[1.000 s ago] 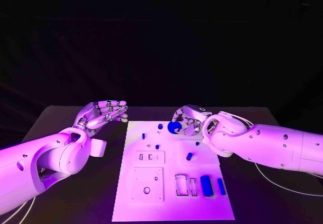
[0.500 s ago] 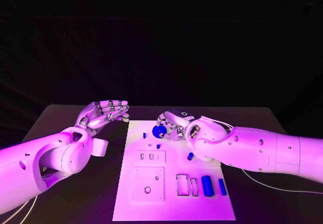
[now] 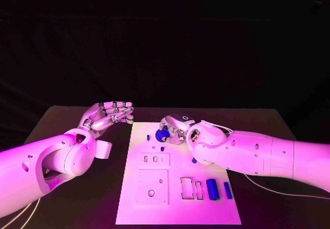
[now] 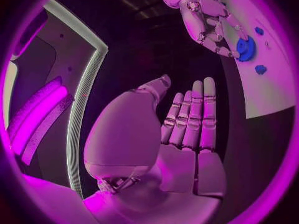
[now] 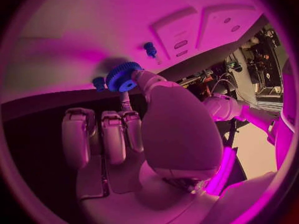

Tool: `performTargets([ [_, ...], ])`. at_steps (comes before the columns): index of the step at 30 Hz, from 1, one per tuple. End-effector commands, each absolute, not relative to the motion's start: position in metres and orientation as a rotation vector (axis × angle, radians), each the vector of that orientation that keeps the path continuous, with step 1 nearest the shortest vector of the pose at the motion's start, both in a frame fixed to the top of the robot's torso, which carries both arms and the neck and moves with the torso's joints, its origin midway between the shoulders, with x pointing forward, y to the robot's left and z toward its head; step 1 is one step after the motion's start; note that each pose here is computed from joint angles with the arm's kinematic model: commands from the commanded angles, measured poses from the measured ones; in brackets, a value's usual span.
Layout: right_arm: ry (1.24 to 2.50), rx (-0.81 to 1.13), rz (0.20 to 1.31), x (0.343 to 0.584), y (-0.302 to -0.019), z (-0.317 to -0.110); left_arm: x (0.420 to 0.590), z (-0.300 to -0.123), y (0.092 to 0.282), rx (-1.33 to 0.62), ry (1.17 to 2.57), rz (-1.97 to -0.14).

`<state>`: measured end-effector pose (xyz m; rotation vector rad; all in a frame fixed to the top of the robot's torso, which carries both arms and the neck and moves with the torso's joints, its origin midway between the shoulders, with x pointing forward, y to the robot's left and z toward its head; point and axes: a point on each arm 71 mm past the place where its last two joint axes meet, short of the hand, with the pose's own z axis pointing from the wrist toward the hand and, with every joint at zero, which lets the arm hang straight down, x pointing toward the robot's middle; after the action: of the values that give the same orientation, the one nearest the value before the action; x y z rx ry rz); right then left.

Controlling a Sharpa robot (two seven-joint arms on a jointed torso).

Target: Assemble the parts on the task board

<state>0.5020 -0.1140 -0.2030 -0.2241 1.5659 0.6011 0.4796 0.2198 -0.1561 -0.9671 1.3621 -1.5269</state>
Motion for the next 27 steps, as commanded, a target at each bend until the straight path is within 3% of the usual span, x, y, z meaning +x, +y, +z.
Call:
performTargets([
  [1, 1.565, -0.248, 0.576, 0.5039, -0.1142, -0.2046, 0.4791, -0.1549, 0.2175, -0.961, 1.368, -1.55],
  [27, 1.588, -0.262, 0.56, 0.5088, -0.1144, -0.2082, 0.4792, -0.1552, 0.2182, -0.964, 1.373, -1.548],
])
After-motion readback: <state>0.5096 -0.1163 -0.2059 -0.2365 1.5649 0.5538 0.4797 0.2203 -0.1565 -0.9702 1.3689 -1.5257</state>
